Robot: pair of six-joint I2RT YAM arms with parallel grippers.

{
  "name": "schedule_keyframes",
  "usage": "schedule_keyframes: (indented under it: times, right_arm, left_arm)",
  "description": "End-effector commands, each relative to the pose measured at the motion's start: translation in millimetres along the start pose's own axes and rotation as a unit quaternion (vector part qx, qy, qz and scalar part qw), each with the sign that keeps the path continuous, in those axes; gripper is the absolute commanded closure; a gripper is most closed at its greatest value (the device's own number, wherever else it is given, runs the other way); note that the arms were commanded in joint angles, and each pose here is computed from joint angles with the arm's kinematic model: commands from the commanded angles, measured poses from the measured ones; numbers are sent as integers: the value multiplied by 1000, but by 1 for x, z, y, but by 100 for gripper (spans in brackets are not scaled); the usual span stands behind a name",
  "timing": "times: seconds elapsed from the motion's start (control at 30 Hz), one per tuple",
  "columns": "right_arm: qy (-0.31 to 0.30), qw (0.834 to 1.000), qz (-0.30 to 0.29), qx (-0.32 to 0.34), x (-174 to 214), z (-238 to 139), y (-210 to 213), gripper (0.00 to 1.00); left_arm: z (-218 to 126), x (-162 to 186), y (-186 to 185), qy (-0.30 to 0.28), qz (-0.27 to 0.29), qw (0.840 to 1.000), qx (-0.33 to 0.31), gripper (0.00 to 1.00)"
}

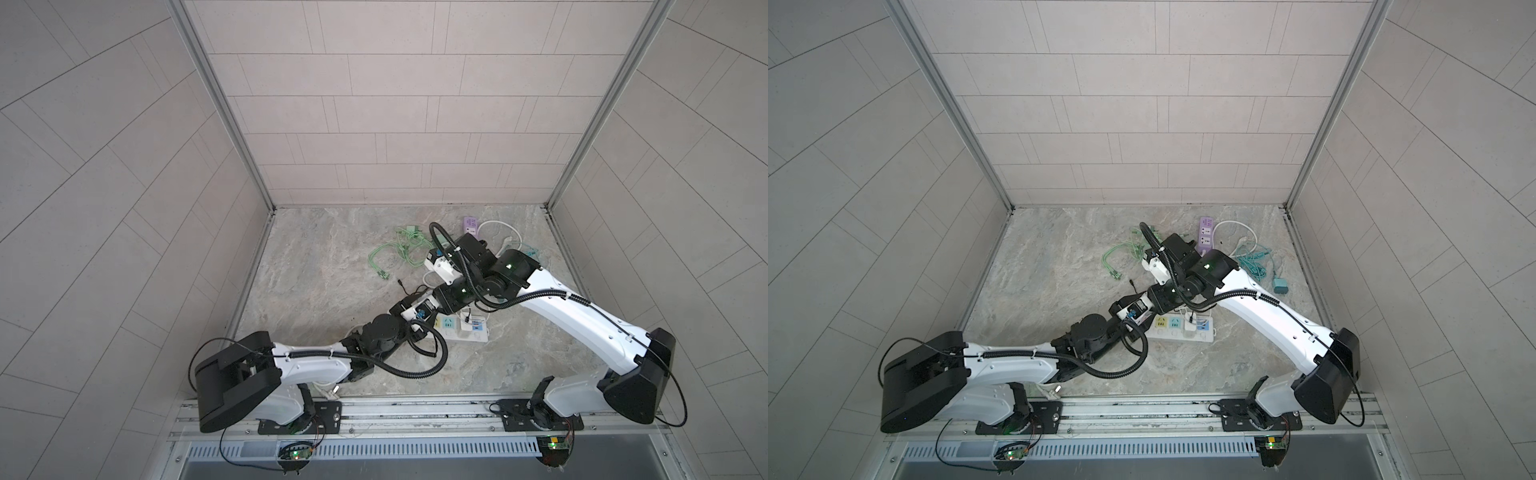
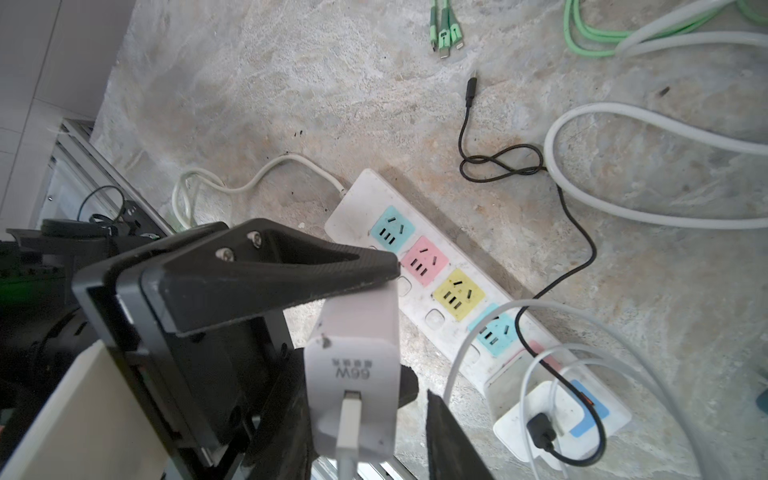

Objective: Insert the plug

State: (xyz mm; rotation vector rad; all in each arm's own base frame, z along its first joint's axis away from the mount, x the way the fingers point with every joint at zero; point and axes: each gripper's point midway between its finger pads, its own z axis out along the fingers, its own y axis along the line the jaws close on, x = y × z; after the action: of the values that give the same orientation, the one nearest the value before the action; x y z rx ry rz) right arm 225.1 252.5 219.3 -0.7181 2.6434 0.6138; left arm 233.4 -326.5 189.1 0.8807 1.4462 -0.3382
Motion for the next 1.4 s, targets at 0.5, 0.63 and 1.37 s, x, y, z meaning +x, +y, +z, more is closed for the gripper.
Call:
schedule_keyframes:
  times: [0.5,0.63,1.37]
  right_arm:
    - [-53,998,-2,-14,-9,8,1,55]
    - [-47,999,5,-21,-11,13,3,59]
    - [-37,999,0,40,1,0,-20,91]
  left_arm:
    - [-1,-27,10,-26,-65,997,-16,67]
    - [-2,-29,11,-28,-65,997,-20,67]
    - [-13,-41,21,-51,-85,995,-33,33]
